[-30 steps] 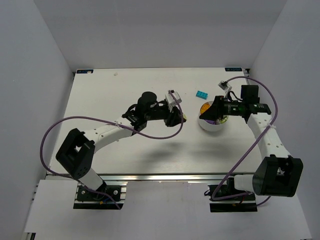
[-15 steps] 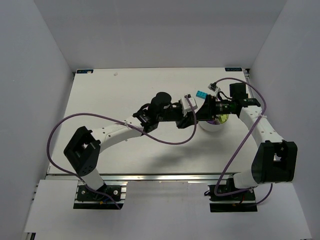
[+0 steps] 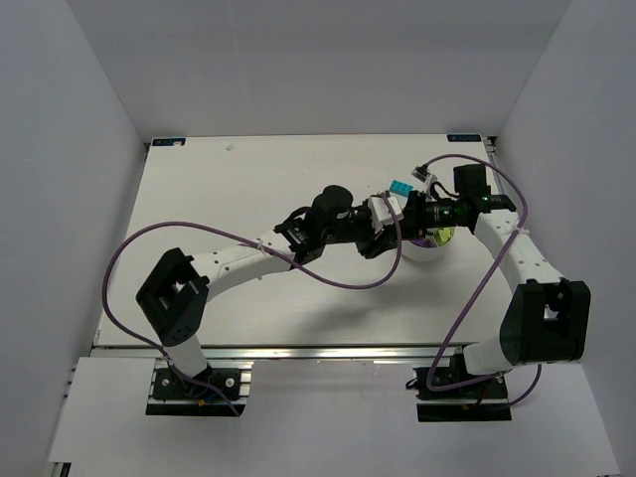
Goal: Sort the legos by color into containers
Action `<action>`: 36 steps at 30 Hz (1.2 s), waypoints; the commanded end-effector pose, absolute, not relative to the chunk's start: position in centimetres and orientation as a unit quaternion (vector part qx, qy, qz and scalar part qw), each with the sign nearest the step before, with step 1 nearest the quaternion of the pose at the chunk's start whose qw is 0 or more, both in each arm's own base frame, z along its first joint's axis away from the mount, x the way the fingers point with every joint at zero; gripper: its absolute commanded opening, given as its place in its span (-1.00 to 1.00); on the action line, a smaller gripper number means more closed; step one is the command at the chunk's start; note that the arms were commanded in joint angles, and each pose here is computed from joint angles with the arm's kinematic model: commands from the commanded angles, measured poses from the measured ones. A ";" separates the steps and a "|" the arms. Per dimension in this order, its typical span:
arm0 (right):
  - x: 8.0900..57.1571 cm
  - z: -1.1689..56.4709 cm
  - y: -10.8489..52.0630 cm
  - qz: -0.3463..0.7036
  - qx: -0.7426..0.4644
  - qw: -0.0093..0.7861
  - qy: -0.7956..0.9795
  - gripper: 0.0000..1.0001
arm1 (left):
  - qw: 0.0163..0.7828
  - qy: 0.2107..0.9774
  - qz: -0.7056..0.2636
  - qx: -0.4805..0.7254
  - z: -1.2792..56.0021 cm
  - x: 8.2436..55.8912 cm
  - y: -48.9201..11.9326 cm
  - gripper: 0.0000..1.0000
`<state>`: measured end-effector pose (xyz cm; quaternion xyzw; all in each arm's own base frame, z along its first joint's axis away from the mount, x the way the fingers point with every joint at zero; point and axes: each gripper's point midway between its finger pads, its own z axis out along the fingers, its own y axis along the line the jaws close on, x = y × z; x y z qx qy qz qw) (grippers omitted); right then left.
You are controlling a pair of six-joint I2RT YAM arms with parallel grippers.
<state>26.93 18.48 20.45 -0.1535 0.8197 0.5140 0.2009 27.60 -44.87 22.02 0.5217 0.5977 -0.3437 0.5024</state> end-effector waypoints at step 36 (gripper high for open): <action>34.7 17.6 0.5 0.163 0.033 0.387 0.907 -1.00 | 0.546 0.824 -0.088 0.123 21.1 25.4 -17.6 0.96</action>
